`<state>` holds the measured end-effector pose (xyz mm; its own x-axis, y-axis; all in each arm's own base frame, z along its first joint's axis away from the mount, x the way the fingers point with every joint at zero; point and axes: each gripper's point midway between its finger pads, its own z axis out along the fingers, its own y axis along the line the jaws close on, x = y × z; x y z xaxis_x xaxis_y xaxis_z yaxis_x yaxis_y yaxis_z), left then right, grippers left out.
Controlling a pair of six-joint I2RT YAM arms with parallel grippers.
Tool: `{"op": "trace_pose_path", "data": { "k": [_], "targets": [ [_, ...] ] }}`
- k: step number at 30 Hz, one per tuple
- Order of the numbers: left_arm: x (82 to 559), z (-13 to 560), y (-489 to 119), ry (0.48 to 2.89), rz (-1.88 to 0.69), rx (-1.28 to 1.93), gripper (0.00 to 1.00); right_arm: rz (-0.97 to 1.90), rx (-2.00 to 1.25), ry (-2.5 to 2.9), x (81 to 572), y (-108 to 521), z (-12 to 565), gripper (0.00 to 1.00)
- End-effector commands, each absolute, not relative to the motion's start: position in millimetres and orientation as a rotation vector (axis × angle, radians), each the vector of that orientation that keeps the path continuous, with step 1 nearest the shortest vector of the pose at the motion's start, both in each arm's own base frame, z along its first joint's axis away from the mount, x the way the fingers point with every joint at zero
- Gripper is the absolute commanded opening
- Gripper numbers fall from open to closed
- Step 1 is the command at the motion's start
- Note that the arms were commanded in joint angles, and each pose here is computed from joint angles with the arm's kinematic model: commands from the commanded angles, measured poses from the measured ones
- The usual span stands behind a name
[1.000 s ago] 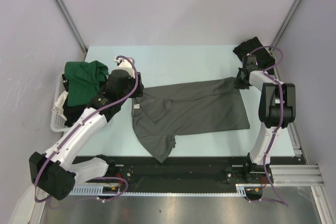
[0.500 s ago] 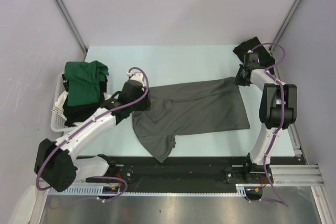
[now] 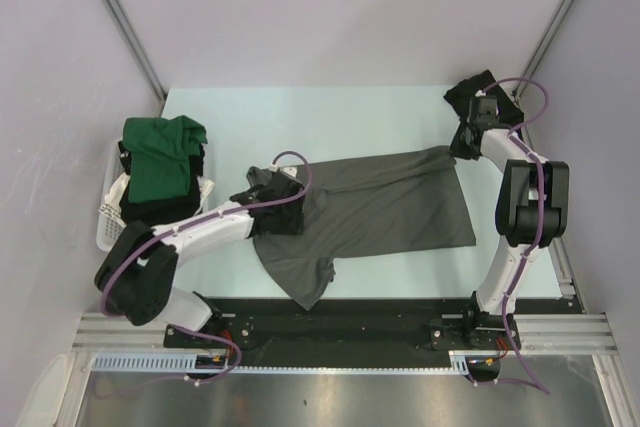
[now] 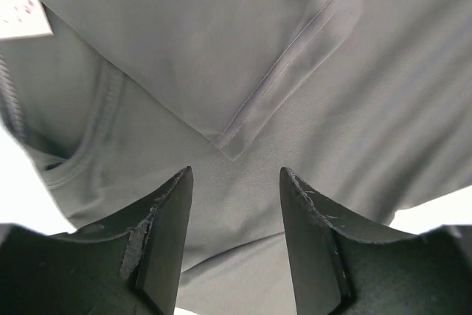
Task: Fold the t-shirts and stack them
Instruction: Flatten out the tshirt
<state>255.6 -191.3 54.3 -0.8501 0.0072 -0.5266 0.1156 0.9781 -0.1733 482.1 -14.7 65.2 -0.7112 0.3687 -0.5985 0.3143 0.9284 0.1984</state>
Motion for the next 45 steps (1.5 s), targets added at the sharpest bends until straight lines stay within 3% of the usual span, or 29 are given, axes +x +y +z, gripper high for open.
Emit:
{"op": "trace_pose_path", "data": {
  "k": [1, 16, 32, 36, 41, 45],
  "targets": [
    [257.8, 48.0, -208.4, 2.606, -0.271, 0.068, 0.56, 0.155, 0.472, 2.328, 499.1, -16.8, 101.2, 0.0],
    [286.1, 46.8, -226.5, 2.6, -0.141, 0.138, 0.53, 0.207, 0.493, 2.321, 501.5, -22.9, 104.5, 0.0],
    [274.7, 37.7, -206.8, 2.632, -0.044, 0.125, 0.51, 0.226, 0.503, 2.327, 503.3, -23.8, 99.3, 0.0],
    [274.2, 31.3, -207.8, 2.651, -0.034, 0.131, 0.45, 0.223, 0.501, 2.328, 502.9, -24.7, 99.0, 0.0],
    [278.6, 32.8, -207.6, 2.639, -0.018, 0.119, 0.3, 0.214, 0.501, 2.323, 502.8, -28.5, 101.5, 0.0],
    [277.5, 32.2, -204.5, 2.656, 0.015, 0.121, 0.31, 0.221, 0.502, 2.325, 502.9, -28.2, 101.3, 0.0]
  ]
}}
